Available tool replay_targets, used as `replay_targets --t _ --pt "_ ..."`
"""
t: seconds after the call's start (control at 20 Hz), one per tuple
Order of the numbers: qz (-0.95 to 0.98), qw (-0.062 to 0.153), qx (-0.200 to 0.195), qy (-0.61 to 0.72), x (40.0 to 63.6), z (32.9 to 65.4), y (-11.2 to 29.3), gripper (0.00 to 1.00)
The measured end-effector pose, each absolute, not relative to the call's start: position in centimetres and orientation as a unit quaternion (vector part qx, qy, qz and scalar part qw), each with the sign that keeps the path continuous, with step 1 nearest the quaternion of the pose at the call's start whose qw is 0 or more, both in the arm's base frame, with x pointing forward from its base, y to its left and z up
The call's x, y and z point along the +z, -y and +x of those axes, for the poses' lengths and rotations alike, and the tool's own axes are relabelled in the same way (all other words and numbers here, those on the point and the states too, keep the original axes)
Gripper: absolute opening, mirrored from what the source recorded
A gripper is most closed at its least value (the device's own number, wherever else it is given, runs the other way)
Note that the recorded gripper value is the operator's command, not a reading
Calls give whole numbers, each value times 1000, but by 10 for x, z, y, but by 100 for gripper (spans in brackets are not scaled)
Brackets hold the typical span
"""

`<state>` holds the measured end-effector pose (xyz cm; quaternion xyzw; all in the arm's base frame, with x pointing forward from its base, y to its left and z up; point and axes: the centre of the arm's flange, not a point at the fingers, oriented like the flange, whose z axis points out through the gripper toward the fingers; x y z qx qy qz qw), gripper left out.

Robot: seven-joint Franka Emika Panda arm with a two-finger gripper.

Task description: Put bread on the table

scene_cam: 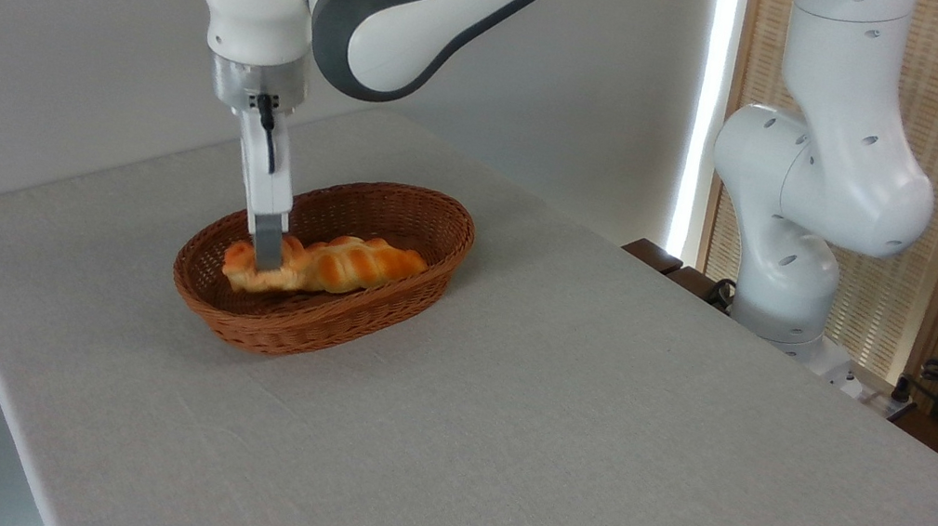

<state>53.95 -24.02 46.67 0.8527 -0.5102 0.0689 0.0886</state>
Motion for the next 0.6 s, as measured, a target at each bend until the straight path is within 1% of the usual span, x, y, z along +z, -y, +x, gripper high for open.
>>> replay_targets --t 0.05,0.1,0.15,0.2,0.3,0.35,0.4,0.45,0.55,0.6 --pt "861 100 71 493 475 542 235 5" --pt "865 106 71 485 481 544 230 5" --pt "871 117 70 472 492 548 219 6" --pt "874 122 70 465 499 550 212 8" --pt "883 133 59 446 525 556 179 11" --pt "883 135 51 447 536 556 162 11" --pt "881 136 48 450 541 556 153 13" --pt "876 135 47 461 550 556 135 14" --pt "866 133 52 480 562 554 105 15" --pt "862 131 54 487 564 554 96 17"
